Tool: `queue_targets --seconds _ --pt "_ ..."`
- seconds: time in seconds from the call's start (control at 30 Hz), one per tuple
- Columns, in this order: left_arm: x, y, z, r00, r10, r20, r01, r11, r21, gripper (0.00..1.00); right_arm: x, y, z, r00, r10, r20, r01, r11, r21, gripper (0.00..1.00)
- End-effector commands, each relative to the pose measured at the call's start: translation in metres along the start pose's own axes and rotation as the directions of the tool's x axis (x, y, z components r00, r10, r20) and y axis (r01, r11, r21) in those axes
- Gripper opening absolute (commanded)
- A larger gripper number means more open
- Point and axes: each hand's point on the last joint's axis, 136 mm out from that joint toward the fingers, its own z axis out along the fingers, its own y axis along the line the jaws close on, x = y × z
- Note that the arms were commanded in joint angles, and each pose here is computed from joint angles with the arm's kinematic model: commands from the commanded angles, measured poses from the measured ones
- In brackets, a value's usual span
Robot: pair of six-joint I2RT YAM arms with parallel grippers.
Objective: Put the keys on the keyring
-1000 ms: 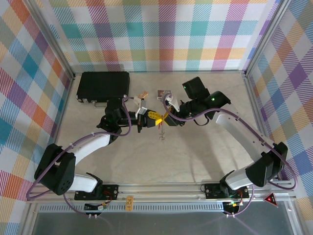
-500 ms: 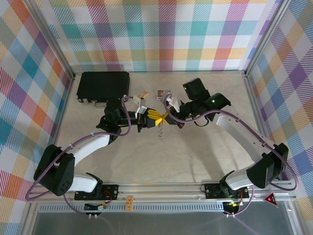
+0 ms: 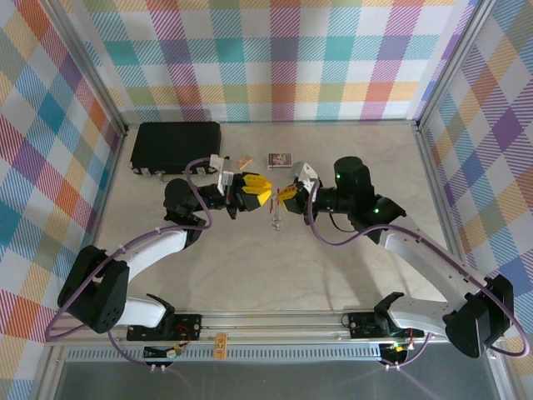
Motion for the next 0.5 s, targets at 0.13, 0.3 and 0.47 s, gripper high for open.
queue_targets --seconds 0.13,0.3,0.47 --pt "-0.0046 -0.0037 0.001 1.0 -0.009 0.017 0.008 0.999 0.052 0.26 -0.0519 0.005 -0.0145 0.973 -0.055 0.226 0.058 0.998 -0.01 0.0" --pt "-0.002 -0.0014 0.0015 1.0 -0.006 0.014 0.005 0.999 0.051 0.26 -0.0521 0.0086 -0.0149 0.973 -0.048 0.228 0.057 0.998 -0.033 0.0" --pt "0.0004 0.0003 0.0018 1.0 -0.004 0.01 0.004 0.999 0.05 0.24 -0.0502 0.0105 -0.0152 0.974 -0.042 0.221 0.053 0.998 -0.043 0.0"
